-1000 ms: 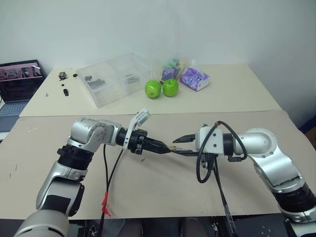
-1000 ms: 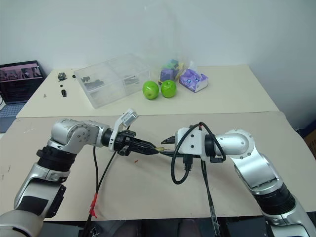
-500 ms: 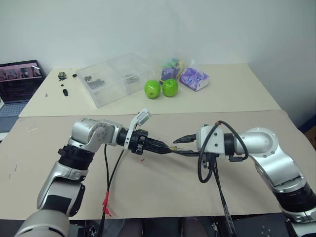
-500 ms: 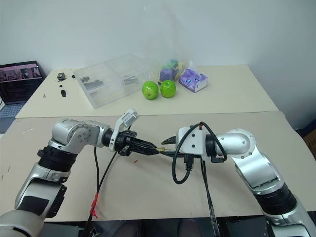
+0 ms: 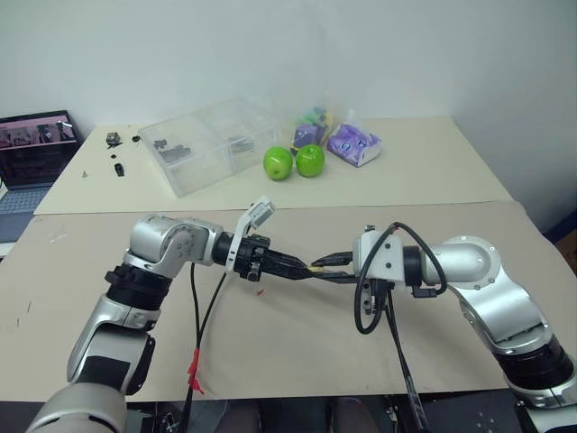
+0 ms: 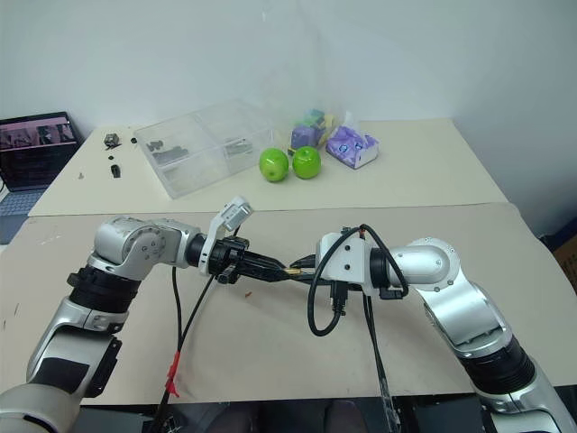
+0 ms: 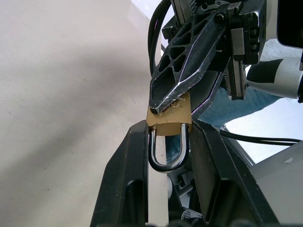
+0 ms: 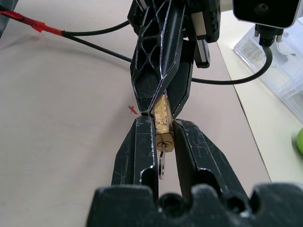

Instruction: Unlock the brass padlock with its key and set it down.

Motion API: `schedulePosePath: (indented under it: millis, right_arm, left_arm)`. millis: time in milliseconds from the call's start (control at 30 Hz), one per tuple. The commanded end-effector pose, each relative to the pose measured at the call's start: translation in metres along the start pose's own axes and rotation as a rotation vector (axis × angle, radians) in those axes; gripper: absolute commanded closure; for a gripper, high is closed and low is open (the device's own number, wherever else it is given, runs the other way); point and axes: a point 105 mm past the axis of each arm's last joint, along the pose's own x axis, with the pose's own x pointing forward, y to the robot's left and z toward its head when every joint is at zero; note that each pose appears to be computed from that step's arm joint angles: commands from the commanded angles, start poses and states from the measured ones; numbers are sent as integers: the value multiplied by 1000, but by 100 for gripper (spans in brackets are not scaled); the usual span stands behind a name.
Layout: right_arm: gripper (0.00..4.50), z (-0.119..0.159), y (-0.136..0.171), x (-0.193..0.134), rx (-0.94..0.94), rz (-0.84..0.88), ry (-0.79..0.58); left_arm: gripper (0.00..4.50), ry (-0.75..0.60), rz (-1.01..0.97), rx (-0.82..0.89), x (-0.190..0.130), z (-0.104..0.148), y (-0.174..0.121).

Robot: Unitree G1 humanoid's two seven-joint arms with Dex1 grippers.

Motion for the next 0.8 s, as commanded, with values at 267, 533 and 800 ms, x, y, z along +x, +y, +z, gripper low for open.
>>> schedulePosePath:
  millis: [267,533,800]
  right_arm:
    - [434,15,-10,-5,-45,-54,-38]
    - [434,13,-12,-5,-44,-62,-28]
    - [434,7,-15,-10,-38,-76,-2]
  left_arm:
    - [370,-1,-29,40,4,9,-7]
    - [90,-35,-15,22,1,16,-5]
    - [18,-65,34,31,-18,20,1]
